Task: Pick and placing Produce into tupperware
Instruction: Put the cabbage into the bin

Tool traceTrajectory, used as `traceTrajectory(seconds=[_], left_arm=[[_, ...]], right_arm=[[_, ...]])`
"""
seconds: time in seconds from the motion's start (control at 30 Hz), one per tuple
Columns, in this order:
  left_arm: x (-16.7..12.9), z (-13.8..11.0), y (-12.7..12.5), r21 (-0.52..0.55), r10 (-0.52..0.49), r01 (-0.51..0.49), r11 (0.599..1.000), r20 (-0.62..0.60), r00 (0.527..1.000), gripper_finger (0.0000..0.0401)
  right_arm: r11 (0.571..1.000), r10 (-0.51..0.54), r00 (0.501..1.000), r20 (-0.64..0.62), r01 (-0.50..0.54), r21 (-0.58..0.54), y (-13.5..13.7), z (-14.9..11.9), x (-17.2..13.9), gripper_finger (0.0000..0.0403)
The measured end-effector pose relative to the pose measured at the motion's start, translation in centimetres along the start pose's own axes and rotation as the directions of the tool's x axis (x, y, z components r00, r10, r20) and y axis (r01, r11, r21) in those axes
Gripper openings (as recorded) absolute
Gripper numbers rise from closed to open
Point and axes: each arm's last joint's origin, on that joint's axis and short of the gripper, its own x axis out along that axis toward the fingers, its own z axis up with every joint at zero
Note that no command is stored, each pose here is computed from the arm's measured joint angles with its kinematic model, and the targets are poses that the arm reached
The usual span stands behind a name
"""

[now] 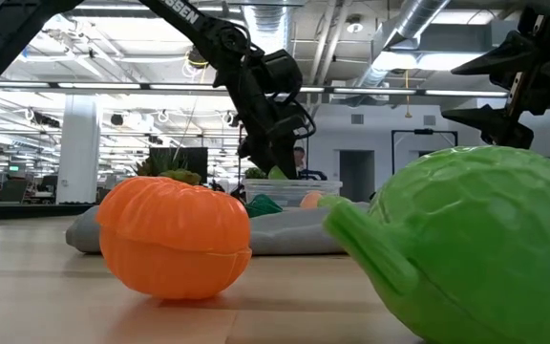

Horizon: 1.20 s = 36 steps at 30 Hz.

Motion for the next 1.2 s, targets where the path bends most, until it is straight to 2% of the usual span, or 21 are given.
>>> traceTrajectory(seconds=[0.2, 0.43, 0.63, 1.03, 1.2], left_arm=[[-0.4, 1.1, 1.2, -0.054, 0.023, -0.022, 0.998, 0.020, 1.000, 0.0235], [1.4, 3.7, 1.7, -0.008, 0.028, -0.029, 1.000, -0.114, 0.993, 0.0234], [1.4, 5.8, 2.2, 0.024, 0.020, -0.017, 1.000, -0.088, 0.996, 0.0234], [2.1, 4.1, 2.2, 0.083, 0.057, -0.037, 0.996, -0.252, 0.966, 0.0234], [2.3, 4.0, 1.9, 0.087, 0.057, -0.037, 0.996, -0.242, 0.969, 0.0234]], right_arm=[[1.000, 0.000, 1.000, 0.000, 0.000, 0.002, 0.0, 0.0, 0.0, 0.0306], [1.000, -0.005, 1.000, -0.003, 0.005, 0.013, 0.0, 0.0, 0.0, 0.0306], [0.999, 0.020, 0.999, -0.039, -0.018, 0.041, 0.1, -0.3, 0.1, 0.0306], [1.000, 0.019, 0.999, -0.043, -0.018, 0.024, 0.2, -0.4, 0.1, 0.0306], [1.000, 0.019, 0.999, -0.043, -0.018, 0.024, 0.1, -0.3, 0.1, 0.0306]])
